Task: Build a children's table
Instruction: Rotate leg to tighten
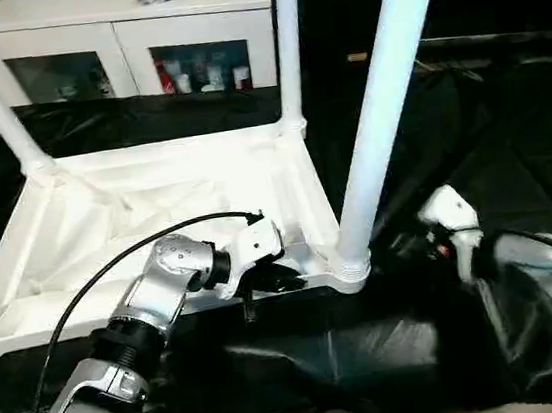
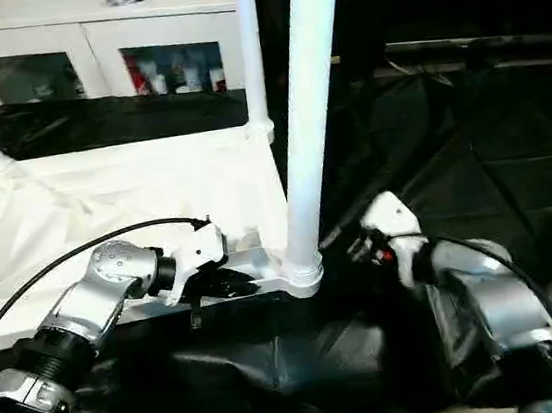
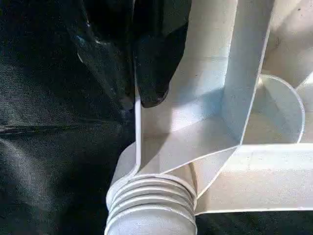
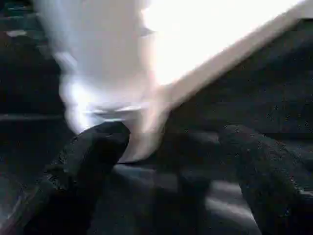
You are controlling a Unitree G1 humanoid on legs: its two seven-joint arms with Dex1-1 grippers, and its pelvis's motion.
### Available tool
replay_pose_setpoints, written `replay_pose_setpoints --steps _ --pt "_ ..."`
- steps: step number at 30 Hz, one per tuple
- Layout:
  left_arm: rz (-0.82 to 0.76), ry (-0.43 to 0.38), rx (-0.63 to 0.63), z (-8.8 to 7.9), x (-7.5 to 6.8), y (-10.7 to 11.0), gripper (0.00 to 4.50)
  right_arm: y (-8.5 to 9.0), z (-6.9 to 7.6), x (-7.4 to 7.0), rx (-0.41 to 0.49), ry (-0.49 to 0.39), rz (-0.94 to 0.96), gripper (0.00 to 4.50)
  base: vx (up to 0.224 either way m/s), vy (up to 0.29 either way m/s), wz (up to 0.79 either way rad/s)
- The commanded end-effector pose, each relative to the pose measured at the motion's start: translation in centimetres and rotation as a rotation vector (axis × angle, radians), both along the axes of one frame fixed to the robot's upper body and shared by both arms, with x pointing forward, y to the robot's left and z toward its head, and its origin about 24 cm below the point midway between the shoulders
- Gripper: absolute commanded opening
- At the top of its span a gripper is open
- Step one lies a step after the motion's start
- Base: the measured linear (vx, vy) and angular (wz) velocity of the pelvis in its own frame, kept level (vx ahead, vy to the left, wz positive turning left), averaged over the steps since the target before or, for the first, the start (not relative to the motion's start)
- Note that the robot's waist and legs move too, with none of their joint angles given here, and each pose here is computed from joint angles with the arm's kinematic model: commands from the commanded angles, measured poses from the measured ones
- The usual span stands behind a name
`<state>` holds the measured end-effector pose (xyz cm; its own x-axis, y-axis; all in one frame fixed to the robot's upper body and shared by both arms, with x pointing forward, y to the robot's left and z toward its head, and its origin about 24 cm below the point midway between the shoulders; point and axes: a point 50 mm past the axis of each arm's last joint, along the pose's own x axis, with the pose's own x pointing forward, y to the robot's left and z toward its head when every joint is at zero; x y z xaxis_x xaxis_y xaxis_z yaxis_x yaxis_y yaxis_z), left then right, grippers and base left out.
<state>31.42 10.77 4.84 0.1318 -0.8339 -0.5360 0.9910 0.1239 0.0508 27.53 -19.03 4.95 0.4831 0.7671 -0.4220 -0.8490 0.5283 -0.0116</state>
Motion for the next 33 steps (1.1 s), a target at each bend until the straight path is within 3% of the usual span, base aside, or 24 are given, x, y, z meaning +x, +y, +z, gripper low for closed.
replay_pose_setpoints --steps 1,8,12,16,23,24,32,33 --pt "0.010 0.000 -0.019 0.0 -0.1 -0.6 0.00 1.8 0.2 -0.4 0.022 -0.022 0.088 4.33 0.000 0.000 0.00" --pt "0.001 -0.002 -0.018 0.2 0.0 -0.9 0.00 3.3 0.1 0.6 0.033 -0.057 0.062 4.33 0.000 0.000 0.00" --pt "0.002 -0.002 -0.015 0.2 -0.1 -0.8 0.00 3.4 0.2 1.2 0.036 -0.075 0.031 4.33 0.000 0.000 0.00" --pt "0.003 0.003 -0.010 0.1 -0.2 -0.5 0.00 3.1 0.9 1.2 0.107 -0.058 0.032 4.33 0.000 0.000 0.00" --pt "0.004 0.005 -0.004 0.0 -0.3 -0.4 0.00 2.6 0.1 0.9 0.060 -0.040 0.036 4.33 0.000 0.000 0.00" --pt "0.004 0.005 -0.003 0.0 -0.3 -0.4 0.00 2.6 0.0 0.9 0.058 -0.041 0.033 4.05 0.000 0.000 0.00" --pt "0.002 0.006 0.002 0.0 -0.4 -0.3 0.00 2.9 0.0 1.3 0.068 -0.045 0.019 3.46 0.000 0.000 0.00" --pt "0.002 0.006 0.003 0.0 -0.4 -0.2 0.00 2.9 0.0 1.3 0.069 -0.045 0.020 3.19 0.000 0.000 0.00"
